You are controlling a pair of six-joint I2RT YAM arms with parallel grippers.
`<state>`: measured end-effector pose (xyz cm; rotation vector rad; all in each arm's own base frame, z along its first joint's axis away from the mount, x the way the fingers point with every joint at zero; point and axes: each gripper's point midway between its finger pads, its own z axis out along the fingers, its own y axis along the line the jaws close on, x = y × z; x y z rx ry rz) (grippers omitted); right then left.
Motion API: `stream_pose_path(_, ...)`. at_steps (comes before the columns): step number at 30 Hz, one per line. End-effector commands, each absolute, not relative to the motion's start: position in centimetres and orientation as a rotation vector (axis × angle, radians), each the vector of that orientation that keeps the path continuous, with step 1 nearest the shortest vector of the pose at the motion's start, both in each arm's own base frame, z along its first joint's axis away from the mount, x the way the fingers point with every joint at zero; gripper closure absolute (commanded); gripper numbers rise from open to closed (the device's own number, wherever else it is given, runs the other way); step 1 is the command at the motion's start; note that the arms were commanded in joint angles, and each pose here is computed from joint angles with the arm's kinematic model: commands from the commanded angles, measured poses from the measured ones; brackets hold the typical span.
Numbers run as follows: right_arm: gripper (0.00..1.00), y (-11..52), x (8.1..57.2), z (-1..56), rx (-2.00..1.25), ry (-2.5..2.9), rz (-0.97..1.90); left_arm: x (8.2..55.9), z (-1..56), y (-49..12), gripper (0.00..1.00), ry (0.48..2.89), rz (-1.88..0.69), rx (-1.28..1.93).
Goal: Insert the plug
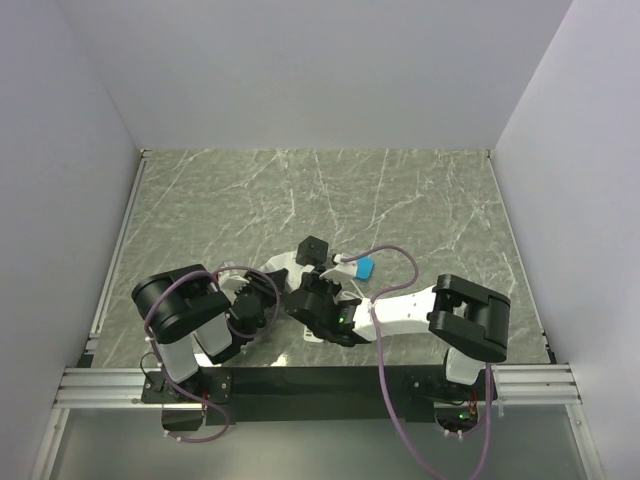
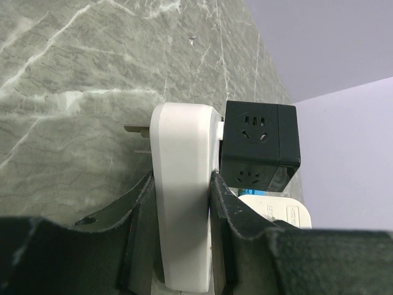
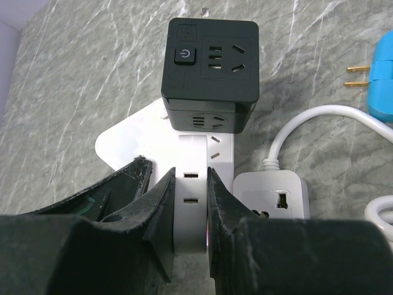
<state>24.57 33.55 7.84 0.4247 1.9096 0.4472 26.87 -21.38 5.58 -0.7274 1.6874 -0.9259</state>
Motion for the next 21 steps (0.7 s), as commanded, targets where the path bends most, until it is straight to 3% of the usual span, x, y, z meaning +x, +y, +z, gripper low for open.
stream_pose_path(1,1.00,32.2,19.3,-1.5,0.171,2.247,0.307,24.8,5.5,-23.9,1.00,1.762,-1.033,-0.573)
stream_pose_path(21,1.00,32.7,18.5,-3.6,0.141,2.296,0.304,24.9,5.4,-24.4,1.00,1.772,-1.038,-0.558)
